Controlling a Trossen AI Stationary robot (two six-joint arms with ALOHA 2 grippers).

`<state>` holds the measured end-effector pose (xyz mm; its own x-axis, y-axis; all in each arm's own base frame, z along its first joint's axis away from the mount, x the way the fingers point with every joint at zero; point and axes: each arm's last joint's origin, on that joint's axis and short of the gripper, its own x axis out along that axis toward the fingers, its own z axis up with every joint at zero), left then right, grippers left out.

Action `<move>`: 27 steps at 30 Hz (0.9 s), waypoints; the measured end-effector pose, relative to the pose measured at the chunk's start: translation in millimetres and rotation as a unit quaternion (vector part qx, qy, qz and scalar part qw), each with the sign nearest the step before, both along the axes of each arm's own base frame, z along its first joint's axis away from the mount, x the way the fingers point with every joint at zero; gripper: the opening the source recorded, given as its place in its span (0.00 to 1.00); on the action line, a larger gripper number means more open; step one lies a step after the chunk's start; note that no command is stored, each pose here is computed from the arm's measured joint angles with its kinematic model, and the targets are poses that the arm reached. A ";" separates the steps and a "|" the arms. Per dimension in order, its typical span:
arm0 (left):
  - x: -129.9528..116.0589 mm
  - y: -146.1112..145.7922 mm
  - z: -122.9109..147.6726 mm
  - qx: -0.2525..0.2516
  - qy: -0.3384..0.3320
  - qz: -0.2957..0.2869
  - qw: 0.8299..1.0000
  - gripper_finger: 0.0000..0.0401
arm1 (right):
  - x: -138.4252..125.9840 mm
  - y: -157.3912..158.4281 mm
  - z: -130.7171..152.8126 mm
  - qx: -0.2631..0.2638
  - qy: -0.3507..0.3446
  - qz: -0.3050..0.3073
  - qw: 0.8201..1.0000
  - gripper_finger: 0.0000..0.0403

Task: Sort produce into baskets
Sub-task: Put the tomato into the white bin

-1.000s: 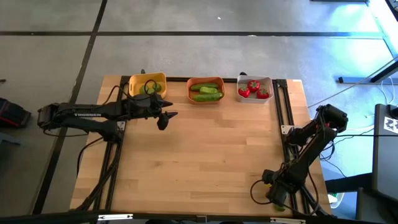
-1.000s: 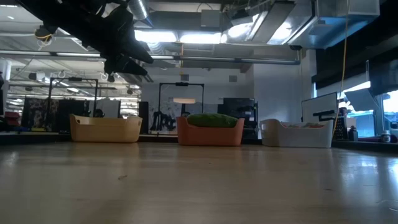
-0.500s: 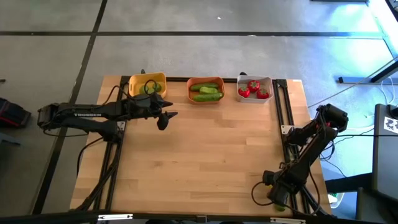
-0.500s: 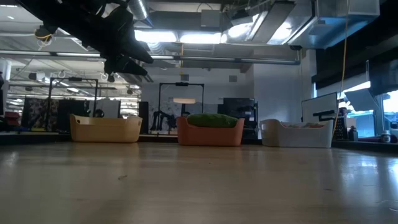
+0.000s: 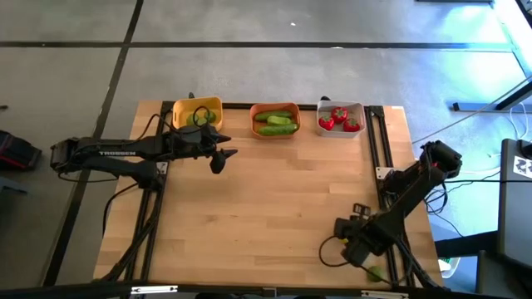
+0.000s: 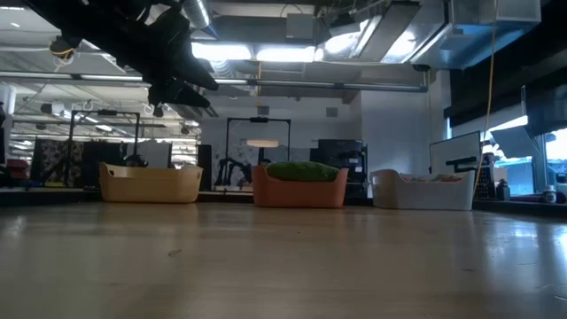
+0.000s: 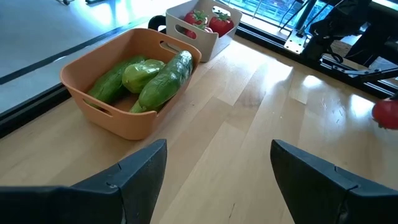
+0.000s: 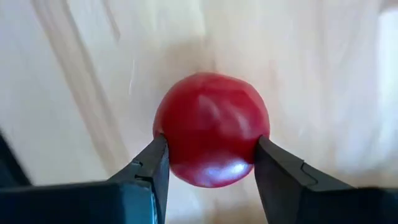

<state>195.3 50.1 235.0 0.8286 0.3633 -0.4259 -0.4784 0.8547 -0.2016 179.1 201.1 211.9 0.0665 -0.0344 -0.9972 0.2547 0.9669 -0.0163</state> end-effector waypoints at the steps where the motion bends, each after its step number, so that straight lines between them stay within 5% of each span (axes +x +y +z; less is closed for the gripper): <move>1: 0.0 0.0 0.1 0.000 0.000 0.000 1.000 0.70 | 4.5 -2.5 2.2 -0.006 -0.009 0.005 1.000 0.42; 18: 3.5 -14.7 0.7 0.008 -0.001 -0.044 0.999 0.70 | 66.4 -74.2 16.9 -0.177 -0.112 0.063 0.976 0.42; 27: 16.5 -24.0 -2.9 0.014 -0.014 -0.071 0.997 0.70 | 92.3 -111.8 36.6 -0.177 -0.203 0.095 0.958 0.42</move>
<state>211.8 26.1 232.1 0.8839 0.2525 -0.3937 -0.3464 0.9190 -0.1882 271.4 89.4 248.6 0.4843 -0.3156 -0.8160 0.1304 0.9483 -0.2894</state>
